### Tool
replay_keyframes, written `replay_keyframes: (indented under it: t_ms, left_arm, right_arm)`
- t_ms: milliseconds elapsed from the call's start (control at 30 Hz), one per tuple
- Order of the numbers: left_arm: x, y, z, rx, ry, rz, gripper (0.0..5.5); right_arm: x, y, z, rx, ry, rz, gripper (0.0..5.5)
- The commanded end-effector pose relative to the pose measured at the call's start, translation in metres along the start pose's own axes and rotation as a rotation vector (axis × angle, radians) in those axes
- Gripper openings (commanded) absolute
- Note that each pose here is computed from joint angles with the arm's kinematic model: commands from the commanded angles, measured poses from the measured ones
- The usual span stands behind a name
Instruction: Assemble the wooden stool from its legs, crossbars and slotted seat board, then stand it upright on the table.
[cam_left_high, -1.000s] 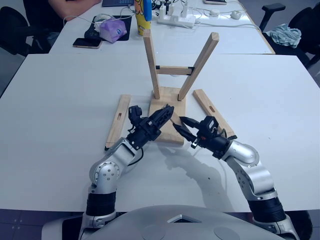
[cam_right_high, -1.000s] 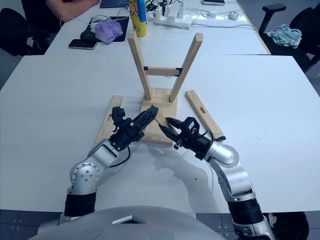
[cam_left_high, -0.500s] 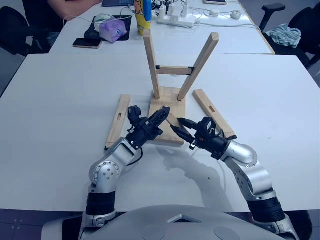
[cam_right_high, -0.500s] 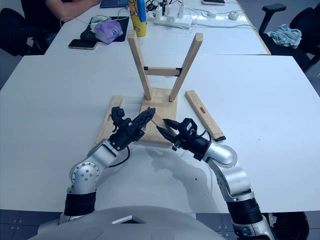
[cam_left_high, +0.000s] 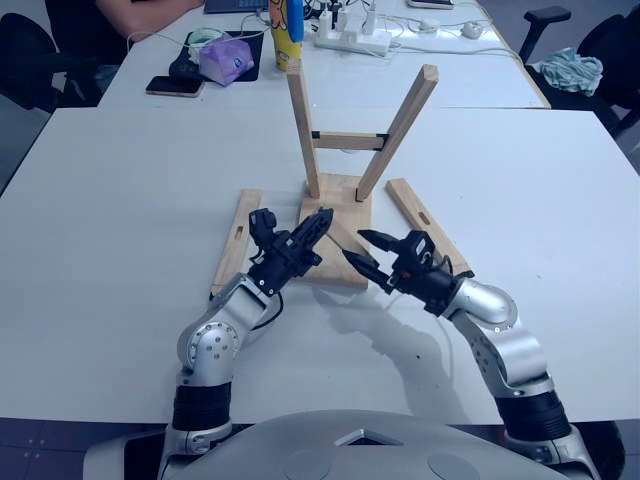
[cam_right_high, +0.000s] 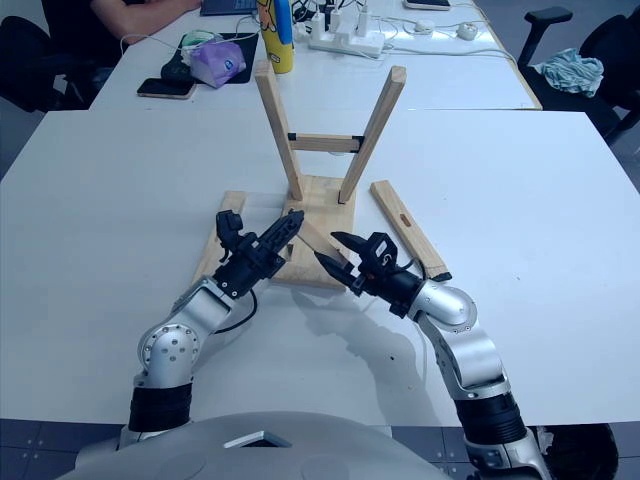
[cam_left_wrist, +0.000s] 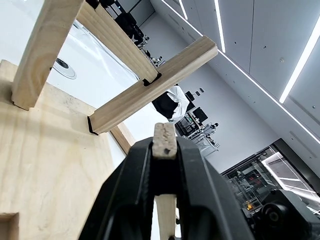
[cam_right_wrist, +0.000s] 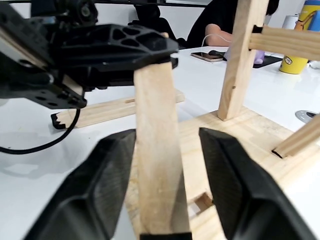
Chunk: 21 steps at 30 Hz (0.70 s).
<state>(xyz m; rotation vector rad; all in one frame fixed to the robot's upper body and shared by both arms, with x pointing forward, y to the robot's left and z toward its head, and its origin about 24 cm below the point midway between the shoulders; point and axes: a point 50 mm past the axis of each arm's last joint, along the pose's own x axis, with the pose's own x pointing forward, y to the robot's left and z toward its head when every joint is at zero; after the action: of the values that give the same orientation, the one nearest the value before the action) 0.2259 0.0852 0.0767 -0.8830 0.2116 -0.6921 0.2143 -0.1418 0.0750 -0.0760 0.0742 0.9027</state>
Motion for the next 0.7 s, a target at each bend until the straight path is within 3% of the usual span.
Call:
replay_keyframes:
  t_ms: [33, 433, 567, 700]
  left_arm:
    - [0.0, 0.002, 0.004, 0.027, -0.02, 0.006, 0.43]
    - [-0.004, 0.007, 0.032, 0.069, -0.144, 0.011, 0.43]
    - [-0.002, -0.003, 0.032, 0.284, 0.014, -0.073, 0.43]
    - [0.0, -0.011, 0.042, 0.434, 0.12, -0.175, 0.43]
  right_arm:
    - [-0.007, -0.011, 0.003, 0.013, 0.001, -0.036, 3.15]
    - [-0.018, -0.026, 0.003, 0.124, -0.007, -0.09, 4.88]
    - [-0.013, -0.031, 0.011, 0.166, -0.004, -0.03, 5.4]
    - [-0.008, -0.04, 0.025, 0.204, 0.012, 0.075, 5.4]
